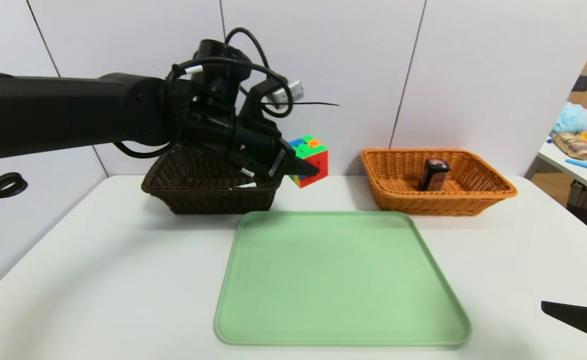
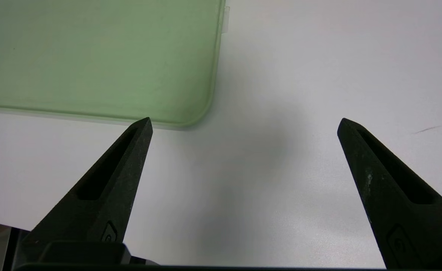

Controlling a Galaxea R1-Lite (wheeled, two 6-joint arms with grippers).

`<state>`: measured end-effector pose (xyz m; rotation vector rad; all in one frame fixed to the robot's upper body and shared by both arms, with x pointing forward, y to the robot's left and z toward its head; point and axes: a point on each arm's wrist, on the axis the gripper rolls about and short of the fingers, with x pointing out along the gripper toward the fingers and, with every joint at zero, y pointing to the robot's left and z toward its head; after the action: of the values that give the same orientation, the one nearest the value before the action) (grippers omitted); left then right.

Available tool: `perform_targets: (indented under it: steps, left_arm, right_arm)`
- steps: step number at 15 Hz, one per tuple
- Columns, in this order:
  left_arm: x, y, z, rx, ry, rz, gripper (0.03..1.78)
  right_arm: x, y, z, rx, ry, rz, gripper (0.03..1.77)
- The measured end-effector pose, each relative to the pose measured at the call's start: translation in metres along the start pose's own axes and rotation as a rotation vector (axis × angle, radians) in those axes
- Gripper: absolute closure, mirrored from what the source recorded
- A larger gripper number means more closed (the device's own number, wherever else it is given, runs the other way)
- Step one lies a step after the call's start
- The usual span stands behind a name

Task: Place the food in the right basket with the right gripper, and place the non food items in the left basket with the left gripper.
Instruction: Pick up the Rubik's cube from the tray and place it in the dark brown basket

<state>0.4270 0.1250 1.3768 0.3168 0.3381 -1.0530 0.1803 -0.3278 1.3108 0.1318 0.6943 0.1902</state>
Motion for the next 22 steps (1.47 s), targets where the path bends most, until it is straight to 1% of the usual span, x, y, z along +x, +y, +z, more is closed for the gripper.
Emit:
perform_targets:
  steps: [5, 8, 9, 12, 14, 17, 18, 19, 22]
  left_arm:
    - [-0.035, 0.045, -0.009, -0.136, 0.024, 0.288, 0.83]
    - [-0.039, 0.062, -0.02, -0.221, 0.075, 0.484, 0.83]
    - [-0.037, 0.067, -0.023, -0.244, 0.083, 0.53, 0.83]
    - [-0.028, 0.079, -0.032, -0.288, 0.11, 0.621, 0.83]
    - [-0.018, 0.089, -0.039, -0.336, 0.125, 0.684, 0.83]
    - [-0.001, 0.098, -0.048, -0.402, 0.158, 0.707, 0.83]
    - [0.003, 0.102, -0.052, -0.417, 0.169, 0.729, 0.83]
    - [0.008, 0.105, -0.057, -0.424, 0.184, 0.749, 0.83]
    - [0.023, 0.112, -0.073, -0.441, 0.222, 0.752, 0.83]
  right_arm:
    - [0.0, 0.0, 0.002, -0.001, -0.005, -0.001, 0.1]
    - [0.001, 0.0, 0.003, -0.001, 0.0, -0.001, 0.1]
    - [0.001, 0.0, 0.003, 0.0, 0.001, -0.002, 0.1]
    - [0.002, 0.0, 0.004, 0.0, 0.002, -0.001, 0.1]
    - [0.003, 0.0, 0.005, -0.001, -0.008, -0.001, 0.1]
    - [0.005, 0.0, 0.005, 0.001, 0.0, -0.001, 0.1]
    - [0.005, 0.0, 0.005, 0.002, 0.002, -0.002, 0.1]
    - [0.006, -0.001, 0.006, 0.002, 0.004, -0.002, 0.1]
    - [0.007, -0.001, 0.006, 0.003, 0.008, -0.002, 0.1]
